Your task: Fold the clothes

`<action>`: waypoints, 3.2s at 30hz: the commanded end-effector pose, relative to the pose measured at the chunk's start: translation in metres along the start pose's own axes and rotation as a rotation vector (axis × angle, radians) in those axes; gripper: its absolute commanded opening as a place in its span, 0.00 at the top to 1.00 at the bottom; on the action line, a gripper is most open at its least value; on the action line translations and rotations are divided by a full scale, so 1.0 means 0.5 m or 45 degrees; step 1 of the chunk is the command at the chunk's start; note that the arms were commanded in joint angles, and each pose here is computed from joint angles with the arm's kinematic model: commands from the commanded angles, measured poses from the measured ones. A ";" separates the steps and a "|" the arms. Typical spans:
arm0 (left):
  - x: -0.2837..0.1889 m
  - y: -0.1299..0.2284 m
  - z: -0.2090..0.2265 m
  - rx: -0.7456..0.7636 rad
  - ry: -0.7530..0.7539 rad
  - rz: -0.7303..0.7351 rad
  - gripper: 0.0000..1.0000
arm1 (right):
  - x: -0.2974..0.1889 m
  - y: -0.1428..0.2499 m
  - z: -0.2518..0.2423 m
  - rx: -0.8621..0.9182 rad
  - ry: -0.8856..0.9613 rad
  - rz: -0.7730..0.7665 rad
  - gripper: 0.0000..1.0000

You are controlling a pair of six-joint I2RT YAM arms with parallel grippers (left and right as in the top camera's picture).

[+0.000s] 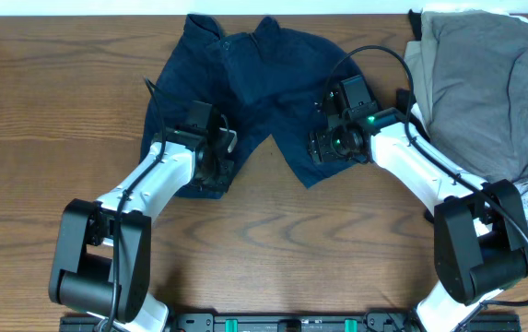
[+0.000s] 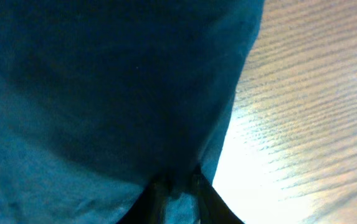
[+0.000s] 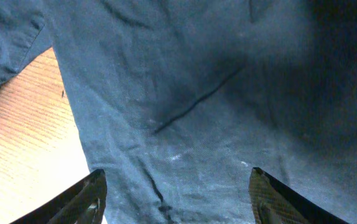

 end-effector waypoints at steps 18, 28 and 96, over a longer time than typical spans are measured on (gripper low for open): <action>0.020 0.007 0.006 0.014 -0.020 0.031 0.47 | -0.001 -0.010 -0.003 0.018 -0.007 -0.020 0.28; 0.055 0.016 0.012 0.004 -0.026 0.093 0.69 | -0.001 -0.010 -0.003 0.018 -0.007 -0.020 0.28; -0.237 -0.090 0.073 -0.383 -0.035 -0.134 0.43 | 0.023 -0.450 -0.098 -0.341 0.097 -0.518 0.24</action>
Point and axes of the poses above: each gripper's point midway between its finger pads, its own x axis out along the fingers, its own z axis along the line the jaws close on, y = z × x, the point moved 4 cm from there along -x, back along the fingers, and after that the axes turned 7 degrees about -x, right-handed, at the moved point
